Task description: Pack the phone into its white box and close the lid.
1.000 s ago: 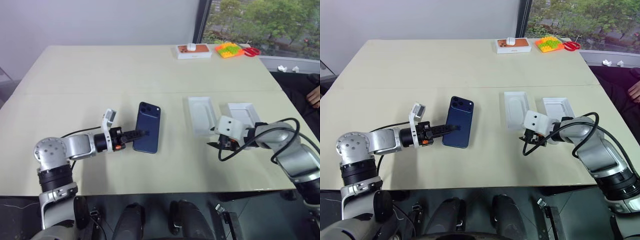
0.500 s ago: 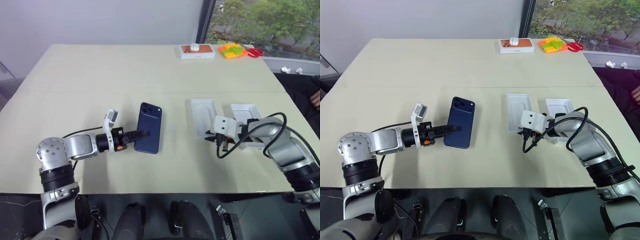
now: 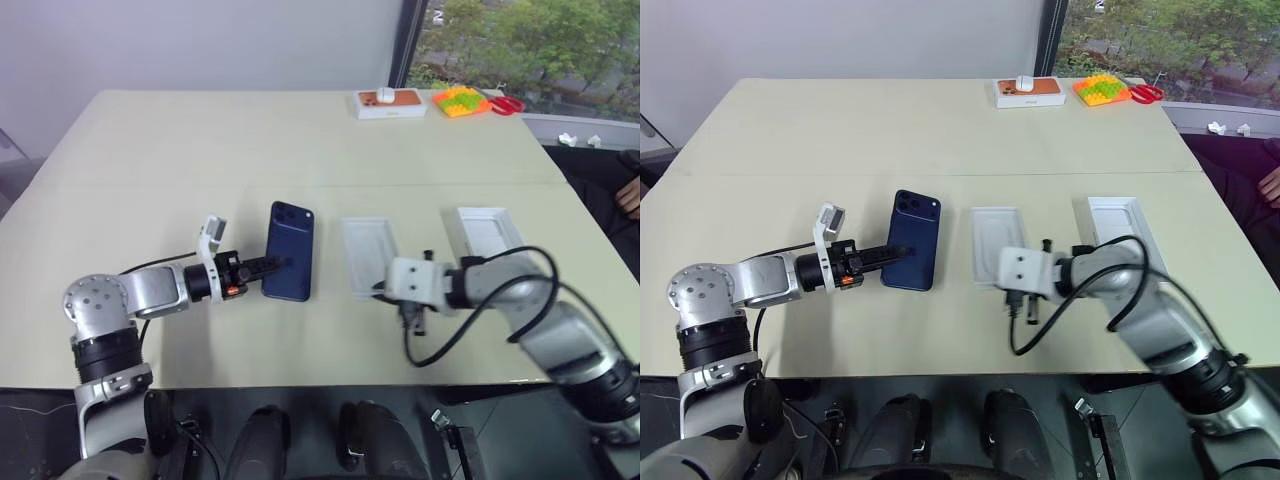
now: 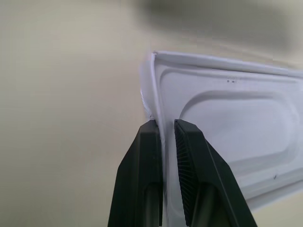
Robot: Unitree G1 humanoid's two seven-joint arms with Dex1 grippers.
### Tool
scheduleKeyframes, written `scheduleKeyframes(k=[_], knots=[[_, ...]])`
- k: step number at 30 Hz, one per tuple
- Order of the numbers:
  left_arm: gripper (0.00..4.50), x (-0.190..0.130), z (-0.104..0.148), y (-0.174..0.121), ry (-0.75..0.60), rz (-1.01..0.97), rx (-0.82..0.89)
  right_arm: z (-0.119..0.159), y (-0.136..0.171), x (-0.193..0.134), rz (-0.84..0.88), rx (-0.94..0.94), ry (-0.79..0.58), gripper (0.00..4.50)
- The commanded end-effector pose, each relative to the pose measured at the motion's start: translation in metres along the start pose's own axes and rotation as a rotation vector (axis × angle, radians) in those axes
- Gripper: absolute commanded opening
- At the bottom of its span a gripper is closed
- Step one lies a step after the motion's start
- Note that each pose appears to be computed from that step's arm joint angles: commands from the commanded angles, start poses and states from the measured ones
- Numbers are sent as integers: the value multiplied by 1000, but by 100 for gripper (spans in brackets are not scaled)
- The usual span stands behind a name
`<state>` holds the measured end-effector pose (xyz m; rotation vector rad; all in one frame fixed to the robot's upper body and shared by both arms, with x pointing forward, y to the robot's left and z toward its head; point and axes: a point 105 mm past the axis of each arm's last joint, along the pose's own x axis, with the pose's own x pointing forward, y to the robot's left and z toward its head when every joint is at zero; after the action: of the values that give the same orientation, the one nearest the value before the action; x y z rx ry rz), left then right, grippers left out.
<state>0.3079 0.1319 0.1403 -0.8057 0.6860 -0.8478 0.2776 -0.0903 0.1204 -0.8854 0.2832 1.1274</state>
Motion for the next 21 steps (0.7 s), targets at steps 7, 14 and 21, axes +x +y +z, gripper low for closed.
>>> scheduleKeyframes(k=[7,14,21], knots=[[0,-7,22,-20,-53,-81,40,8,6,16,-33,30,16,18],[0,1,25,-29,-25,-102,45,30,0,-3,-33,13,-125,227],[0,44,16,-38,103,-54,41,30,-17,-33,-91,73,-174,227]])
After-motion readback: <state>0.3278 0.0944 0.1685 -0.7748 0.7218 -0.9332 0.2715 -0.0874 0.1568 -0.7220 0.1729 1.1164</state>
